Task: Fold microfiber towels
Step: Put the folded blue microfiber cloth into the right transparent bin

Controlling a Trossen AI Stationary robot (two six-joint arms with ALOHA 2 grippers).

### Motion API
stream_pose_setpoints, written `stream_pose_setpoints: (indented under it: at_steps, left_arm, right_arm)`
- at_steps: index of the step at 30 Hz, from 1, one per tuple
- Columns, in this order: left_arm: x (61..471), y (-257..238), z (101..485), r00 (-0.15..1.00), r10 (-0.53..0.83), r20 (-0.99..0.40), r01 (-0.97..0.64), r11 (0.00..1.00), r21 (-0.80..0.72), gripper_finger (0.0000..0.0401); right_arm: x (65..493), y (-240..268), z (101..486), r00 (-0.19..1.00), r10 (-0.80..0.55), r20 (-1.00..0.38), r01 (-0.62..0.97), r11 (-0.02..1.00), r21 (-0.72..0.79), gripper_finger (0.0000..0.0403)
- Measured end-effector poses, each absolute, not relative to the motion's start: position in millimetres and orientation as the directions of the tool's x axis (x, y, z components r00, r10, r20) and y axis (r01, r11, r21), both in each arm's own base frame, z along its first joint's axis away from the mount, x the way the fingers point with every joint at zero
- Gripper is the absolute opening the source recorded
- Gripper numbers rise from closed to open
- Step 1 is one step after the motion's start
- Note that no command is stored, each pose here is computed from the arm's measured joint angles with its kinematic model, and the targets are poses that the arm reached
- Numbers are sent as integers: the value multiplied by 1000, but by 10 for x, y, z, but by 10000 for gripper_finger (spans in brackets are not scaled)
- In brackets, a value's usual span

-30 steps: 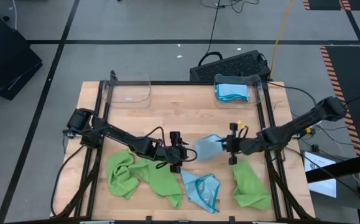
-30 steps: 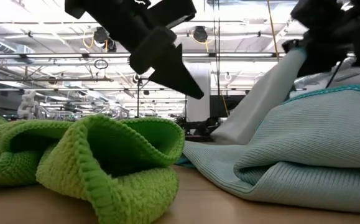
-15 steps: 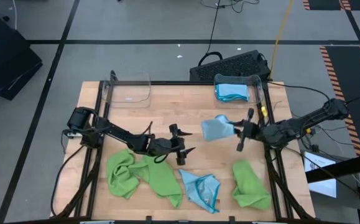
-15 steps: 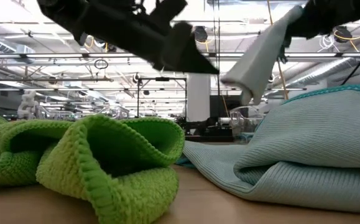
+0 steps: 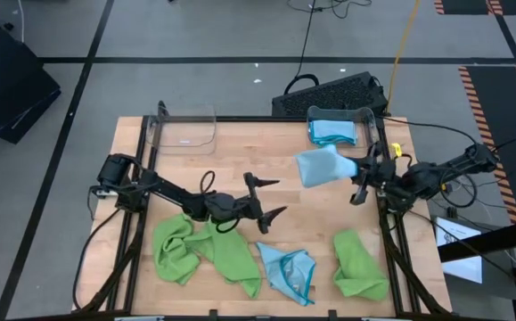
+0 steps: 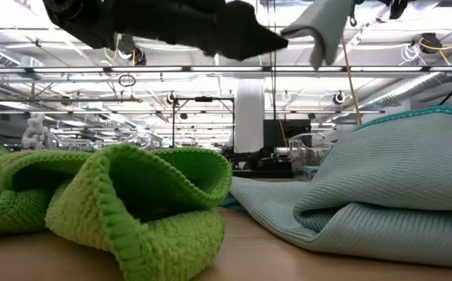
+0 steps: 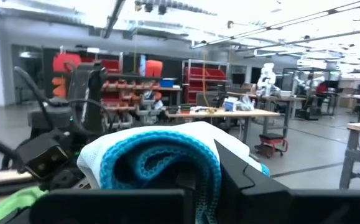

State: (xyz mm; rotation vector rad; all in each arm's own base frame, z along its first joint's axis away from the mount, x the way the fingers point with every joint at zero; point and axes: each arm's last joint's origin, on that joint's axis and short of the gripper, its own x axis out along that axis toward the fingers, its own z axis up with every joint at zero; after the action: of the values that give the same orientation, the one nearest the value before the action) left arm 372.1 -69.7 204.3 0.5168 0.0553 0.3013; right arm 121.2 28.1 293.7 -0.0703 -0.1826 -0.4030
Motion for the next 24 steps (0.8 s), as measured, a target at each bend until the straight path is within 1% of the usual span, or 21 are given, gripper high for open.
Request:
stream_pose_setpoints:
  at_steps: [3, 6, 11, 17, 22, 24]
  left_arm:
    - [3741, -687, 2162, 950, 295, 107, -305, 790, 531, 390]
    - [3799, -674, 2274, 952, 272, 143, -304, 770, 561, 389]
    - [3882, -688, 2377, 958, 232, 166, -285, 784, 551, 389]
    - [3902, -585, 2374, 945, 289, 156, -328, 816, 476, 388]
    - [3909, -592, 2394, 950, 263, 168, -311, 841, 443, 388]
    - [3936, -602, 2461, 947, 262, 187, -319, 843, 432, 388]
  right_arm:
    - [1200, 270, 2947, 891, -412, 194, 420, 907, -4, 15]
    - [1205, 269, 2951, 885, -422, 196, 428, 904, 15, 15]
    - [1235, 282, 2934, 888, -421, 185, 426, 904, 11, 15]
    - [1280, 301, 2891, 895, -418, 155, 427, 904, -30, 15]
    - [1332, 321, 2851, 897, -422, 130, 431, 901, -54, 15]
    - [1352, 321, 2840, 882, -455, 121, 464, 884, -59, 15]
